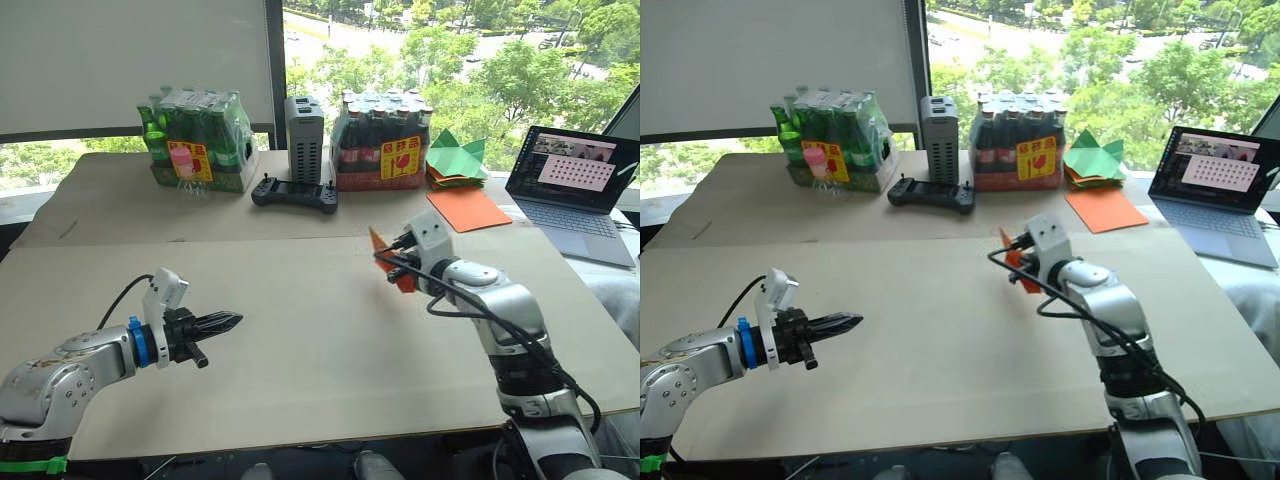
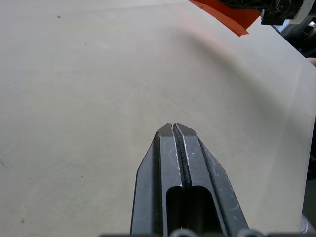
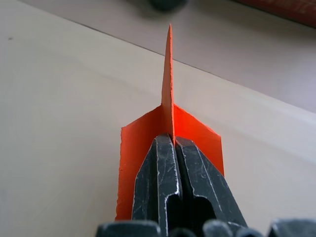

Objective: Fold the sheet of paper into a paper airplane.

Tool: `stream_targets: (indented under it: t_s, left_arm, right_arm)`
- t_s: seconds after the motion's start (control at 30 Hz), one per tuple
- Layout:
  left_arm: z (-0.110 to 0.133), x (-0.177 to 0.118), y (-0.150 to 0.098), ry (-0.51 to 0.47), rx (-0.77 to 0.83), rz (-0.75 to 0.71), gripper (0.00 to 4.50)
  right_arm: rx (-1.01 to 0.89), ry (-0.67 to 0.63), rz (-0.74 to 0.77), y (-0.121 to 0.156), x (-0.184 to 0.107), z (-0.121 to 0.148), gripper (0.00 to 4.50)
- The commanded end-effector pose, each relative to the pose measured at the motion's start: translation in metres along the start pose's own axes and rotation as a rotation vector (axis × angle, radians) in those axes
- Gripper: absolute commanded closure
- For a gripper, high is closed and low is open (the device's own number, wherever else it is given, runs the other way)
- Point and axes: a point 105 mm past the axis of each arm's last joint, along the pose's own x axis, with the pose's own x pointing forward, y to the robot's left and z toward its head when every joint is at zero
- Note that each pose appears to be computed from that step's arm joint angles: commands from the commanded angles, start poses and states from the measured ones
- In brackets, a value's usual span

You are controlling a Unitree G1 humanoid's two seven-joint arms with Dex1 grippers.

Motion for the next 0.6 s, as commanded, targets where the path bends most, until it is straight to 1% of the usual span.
stream_targets:
  t_s: [0.03,0.1,0.23,0.3,0.37,0.6]
  left_arm:
    - [0.012,0.004,-0.011,-0.032,0.048,-0.056,4.5]
    - [0.013,0.007,-0.014,-0.031,0.054,-0.076,4.5]
    - [0.014,0.01,-0.016,-0.028,0.066,-0.094,4.5]
    - [0.014,0.012,-0.016,-0.027,0.066,-0.098,4.5]
    - [0.014,0.012,-0.016,-0.026,0.064,-0.103,4.5]
    - [0.013,0.015,-0.017,-0.021,0.063,-0.112,4.5]
  right_arm:
    - [0.042,0.008,-0.161,-0.037,-0.01,-0.01,4.46]
    - [0.058,0.031,-0.237,-0.054,-0.016,-0.021,4.46]
    - [0.064,0.089,-0.297,-0.067,-0.024,-0.041,4.46]
    - [0.05,0.098,-0.338,-0.075,-0.027,-0.047,4.46]
    - [0.074,0.109,-0.373,-0.082,-0.03,-0.053,4.46]
    - [0.096,0.112,-0.386,-0.081,-0.03,-0.058,4.46]
